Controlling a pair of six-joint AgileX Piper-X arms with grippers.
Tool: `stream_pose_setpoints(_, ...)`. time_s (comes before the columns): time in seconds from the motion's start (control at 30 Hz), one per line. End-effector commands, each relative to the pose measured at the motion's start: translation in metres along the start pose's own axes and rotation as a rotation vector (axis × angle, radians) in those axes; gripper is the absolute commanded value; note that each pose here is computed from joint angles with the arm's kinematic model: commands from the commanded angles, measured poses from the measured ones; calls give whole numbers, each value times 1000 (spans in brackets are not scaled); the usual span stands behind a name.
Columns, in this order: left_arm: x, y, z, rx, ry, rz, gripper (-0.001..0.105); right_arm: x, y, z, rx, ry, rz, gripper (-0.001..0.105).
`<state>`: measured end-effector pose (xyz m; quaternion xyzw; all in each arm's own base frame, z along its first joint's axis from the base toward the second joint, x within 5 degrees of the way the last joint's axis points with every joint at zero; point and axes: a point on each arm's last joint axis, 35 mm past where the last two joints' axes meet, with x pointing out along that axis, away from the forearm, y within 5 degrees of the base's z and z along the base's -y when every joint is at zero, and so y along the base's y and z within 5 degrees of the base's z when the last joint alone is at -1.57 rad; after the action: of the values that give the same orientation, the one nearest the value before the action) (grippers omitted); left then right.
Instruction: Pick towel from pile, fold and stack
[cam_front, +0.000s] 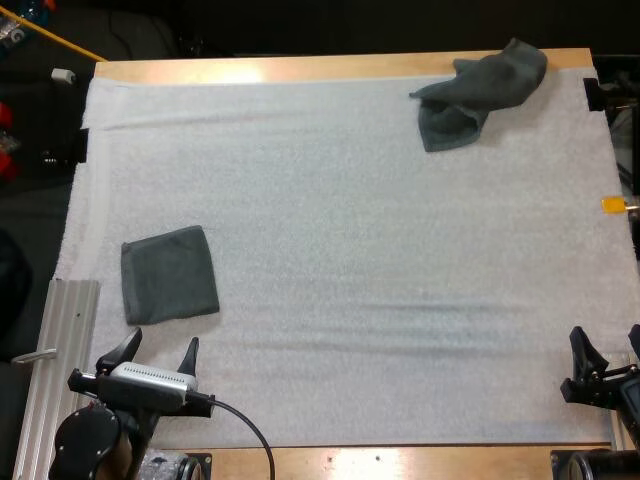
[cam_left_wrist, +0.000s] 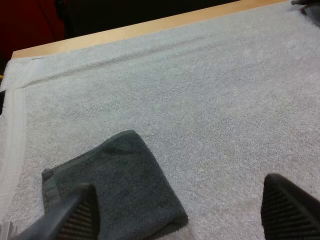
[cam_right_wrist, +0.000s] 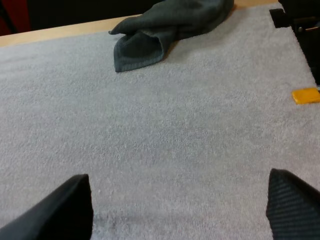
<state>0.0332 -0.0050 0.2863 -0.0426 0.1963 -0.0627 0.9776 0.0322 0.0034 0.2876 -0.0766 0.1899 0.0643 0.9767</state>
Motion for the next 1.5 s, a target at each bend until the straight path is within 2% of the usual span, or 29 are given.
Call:
stream_pose_setpoints(0.0, 3, 0, 1, -14, 3, -1, 65, 1, 0, 2, 1, -1, 5, 69)
stream_pose_setpoints(0.1, 3, -1, 1, -12, 6, -27, 65, 1, 0, 2, -5, 2, 5, 69)
stream_pose_setpoints(0.2, 2, -3, 1, -12, 13, -96, 65, -2, 0, 5, -6, -10, 14, 69)
stream_pose_setpoints(0.4, -8, -8, 11, -5, -22, -190, 65, -20, 2, 21, -17, -94, 106, 69)
stream_pose_setpoints(0.5, -18, -12, 20, 14, -61, -265, 65, -26, 5, 30, -24, -130, 207, 69)
stream_pose_setpoints(0.67, -34, -19, 32, 49, -104, -449, 65, -25, 10, 41, -26, -137, 433, 68)
stream_pose_setpoints(0.73, -38, -20, 34, 59, -109, -478, 65, -23, 11, 42, -24, -129, 463, 68)
stream_pose_setpoints(0.87, -38, -22, 40, 66, -92, -521, 65, -18, 10, 45, -19, -113, 465, 68)
stream_pose_setpoints(1.1, -36, -22, 42, 64, -82, -522, 65, 4, 4, 58, 3, -88, 396, 68)
stream_pose_setpoints(1.33, -36, -22, 41, 62, -75, -521, 65, 51, -5, 88, 41, -62, 358, 68)
stream_pose_setpoints(1.47, -36, -21, 37, 53, -36, -517, 65, 86, -10, 106, 92, -23, 341, 68)
